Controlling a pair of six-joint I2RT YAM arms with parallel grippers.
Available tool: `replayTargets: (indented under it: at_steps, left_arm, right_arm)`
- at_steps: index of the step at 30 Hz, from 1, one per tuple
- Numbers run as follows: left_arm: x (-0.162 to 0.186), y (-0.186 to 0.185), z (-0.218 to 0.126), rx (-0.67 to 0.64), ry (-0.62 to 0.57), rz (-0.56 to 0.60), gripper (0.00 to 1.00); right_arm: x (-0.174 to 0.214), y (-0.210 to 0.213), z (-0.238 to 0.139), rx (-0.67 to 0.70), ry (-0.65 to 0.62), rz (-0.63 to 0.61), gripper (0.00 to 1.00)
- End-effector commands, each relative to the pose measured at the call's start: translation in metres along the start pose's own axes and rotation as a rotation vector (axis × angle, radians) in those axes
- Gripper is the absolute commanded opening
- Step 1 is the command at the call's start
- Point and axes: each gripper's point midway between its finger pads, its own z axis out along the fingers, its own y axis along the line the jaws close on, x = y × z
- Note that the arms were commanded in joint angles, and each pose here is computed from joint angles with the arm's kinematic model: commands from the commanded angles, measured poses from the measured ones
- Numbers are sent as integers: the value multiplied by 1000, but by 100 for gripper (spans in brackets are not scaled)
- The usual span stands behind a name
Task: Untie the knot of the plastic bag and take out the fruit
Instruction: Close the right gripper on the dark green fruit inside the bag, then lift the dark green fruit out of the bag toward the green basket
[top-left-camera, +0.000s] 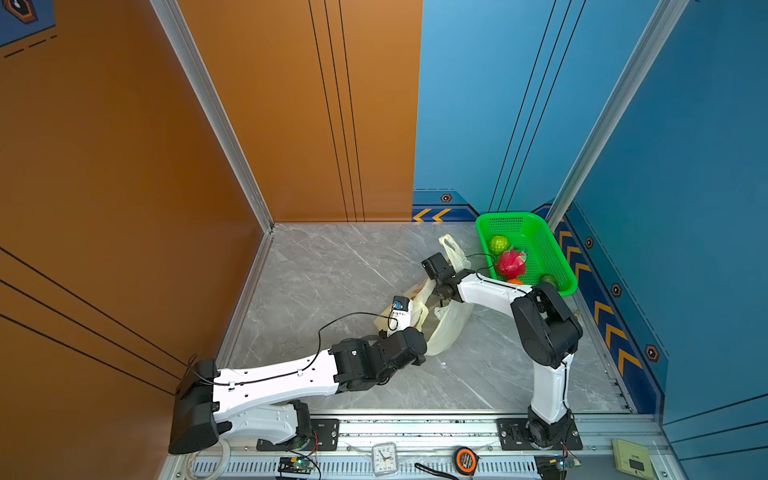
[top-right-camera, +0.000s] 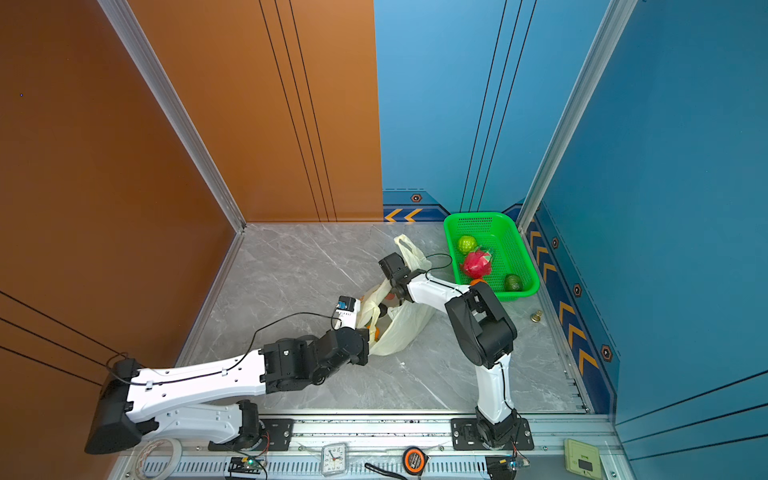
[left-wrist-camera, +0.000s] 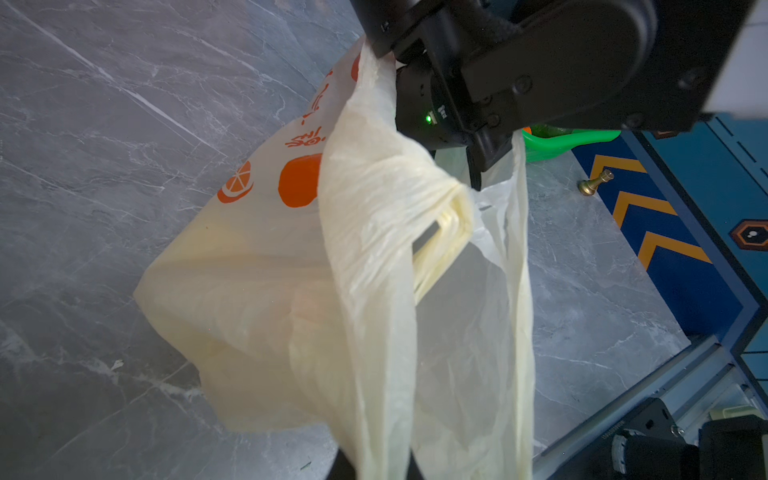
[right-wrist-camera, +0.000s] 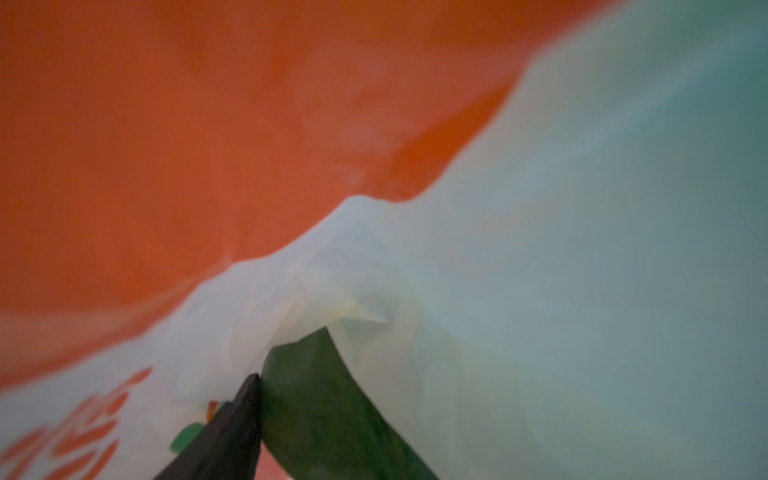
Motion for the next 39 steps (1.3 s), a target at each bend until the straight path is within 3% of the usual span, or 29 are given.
replayTargets:
  at_steps: [1,13,24,39]
  left_arm:
    - [3,1,-3,-5,13,12,0]
    - [9,16,7,-47,4,13,0]
    - [9,35,5,-87,-10,13,0]
    - [6,43,3,-101,-20,14,0]
  right_arm:
    - [3,2,-3,-11,25,-25,53]
    - [35,33,-63,-234,108,-31,50]
    - [68,33,-114,-324,168,-63,51]
    - [81,19,-182,-409,248,-182,50]
